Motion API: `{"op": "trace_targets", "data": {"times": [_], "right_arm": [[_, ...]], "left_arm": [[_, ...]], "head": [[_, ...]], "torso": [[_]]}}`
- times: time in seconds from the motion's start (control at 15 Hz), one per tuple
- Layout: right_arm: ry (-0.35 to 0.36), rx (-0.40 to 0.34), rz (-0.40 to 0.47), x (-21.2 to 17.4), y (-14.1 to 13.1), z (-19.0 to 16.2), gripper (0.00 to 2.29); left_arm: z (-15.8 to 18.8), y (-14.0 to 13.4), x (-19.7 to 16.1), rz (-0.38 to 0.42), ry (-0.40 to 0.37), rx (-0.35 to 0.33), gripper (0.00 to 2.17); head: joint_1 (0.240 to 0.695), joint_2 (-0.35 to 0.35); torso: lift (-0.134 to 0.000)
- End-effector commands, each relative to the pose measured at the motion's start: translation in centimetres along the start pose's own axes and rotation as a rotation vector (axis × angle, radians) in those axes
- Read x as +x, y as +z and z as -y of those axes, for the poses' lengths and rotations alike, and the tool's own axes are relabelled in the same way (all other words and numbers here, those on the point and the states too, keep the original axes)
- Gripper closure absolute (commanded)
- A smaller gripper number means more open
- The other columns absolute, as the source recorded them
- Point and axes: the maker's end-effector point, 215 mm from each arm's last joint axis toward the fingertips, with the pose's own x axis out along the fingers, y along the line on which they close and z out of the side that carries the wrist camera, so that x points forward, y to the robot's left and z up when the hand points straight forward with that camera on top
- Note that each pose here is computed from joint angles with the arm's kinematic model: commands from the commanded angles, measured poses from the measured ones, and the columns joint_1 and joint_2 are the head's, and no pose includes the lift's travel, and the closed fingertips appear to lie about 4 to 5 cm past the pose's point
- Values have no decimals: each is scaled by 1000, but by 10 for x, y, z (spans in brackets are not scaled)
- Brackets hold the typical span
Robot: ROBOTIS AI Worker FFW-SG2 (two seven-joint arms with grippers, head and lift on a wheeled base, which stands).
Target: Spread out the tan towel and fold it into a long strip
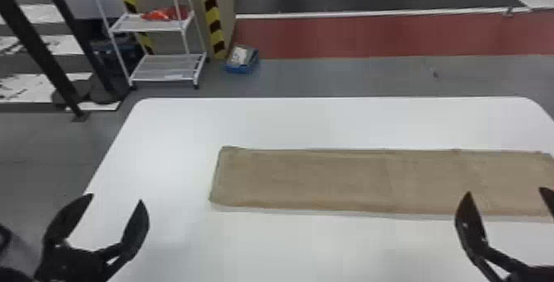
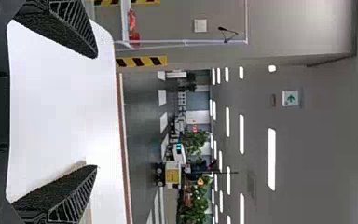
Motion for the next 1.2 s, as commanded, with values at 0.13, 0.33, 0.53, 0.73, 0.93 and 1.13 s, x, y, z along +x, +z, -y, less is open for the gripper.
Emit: {"op": "trace_targets", "data": {"times": [0.13, 0.33, 0.53, 0.73, 0.93, 1.13], "right_arm": [[-7, 124, -4, -9, -10, -45, 97], [-17, 136, -151, -2, -38, -50, 97], [-11, 147, -170, 0, -37, -56, 97], [-4, 149, -216, 1, -47, -60, 97], [2, 153, -233, 3, -52, -64, 97], [5, 156, -235, 4, -51, -67, 97]], "left_arm": [[9, -9, -5, -40, 68, -23, 33], [24, 12, -8, 13, 83, -10, 53], [36, 14, -8, 22, 89, 24, 60], [44, 13, -7, 23, 75, 27, 63], [46, 12, -7, 21, 71, 36, 63], [45, 12, -7, 21, 74, 37, 63]], "head": [[695, 196], [695, 218], [695, 199], [695, 186], [695, 178], [695, 178]], "torso": [[-118], [-118], [-118], [-118], [-118], [-118]]}}
